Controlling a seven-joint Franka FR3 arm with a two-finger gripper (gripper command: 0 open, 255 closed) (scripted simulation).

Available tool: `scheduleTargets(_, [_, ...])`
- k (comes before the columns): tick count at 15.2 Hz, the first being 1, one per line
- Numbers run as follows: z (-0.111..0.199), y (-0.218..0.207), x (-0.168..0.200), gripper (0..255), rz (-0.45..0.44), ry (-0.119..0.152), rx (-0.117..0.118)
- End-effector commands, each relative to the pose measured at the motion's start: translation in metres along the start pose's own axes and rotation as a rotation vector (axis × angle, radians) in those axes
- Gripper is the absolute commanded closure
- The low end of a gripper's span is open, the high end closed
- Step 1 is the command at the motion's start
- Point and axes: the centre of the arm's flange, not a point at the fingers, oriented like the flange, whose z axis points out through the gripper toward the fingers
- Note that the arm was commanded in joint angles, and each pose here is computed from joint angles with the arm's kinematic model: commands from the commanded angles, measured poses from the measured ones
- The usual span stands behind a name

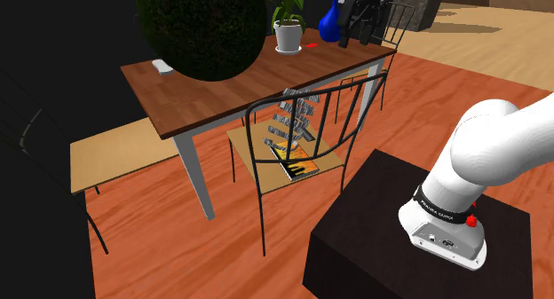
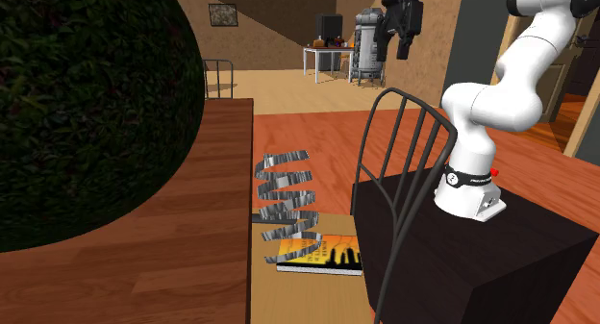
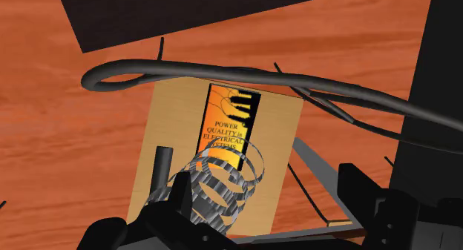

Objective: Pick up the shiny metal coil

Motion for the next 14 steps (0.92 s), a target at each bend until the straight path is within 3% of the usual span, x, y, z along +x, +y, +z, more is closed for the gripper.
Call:
scheduleTargets(1, [0.000, 0.000, 0.000, 0, 0.000, 0.000, 0.000])
scheduleTargets(14, [0.107, 0.011, 0.169, 0, 0.114, -0.218, -0.017])
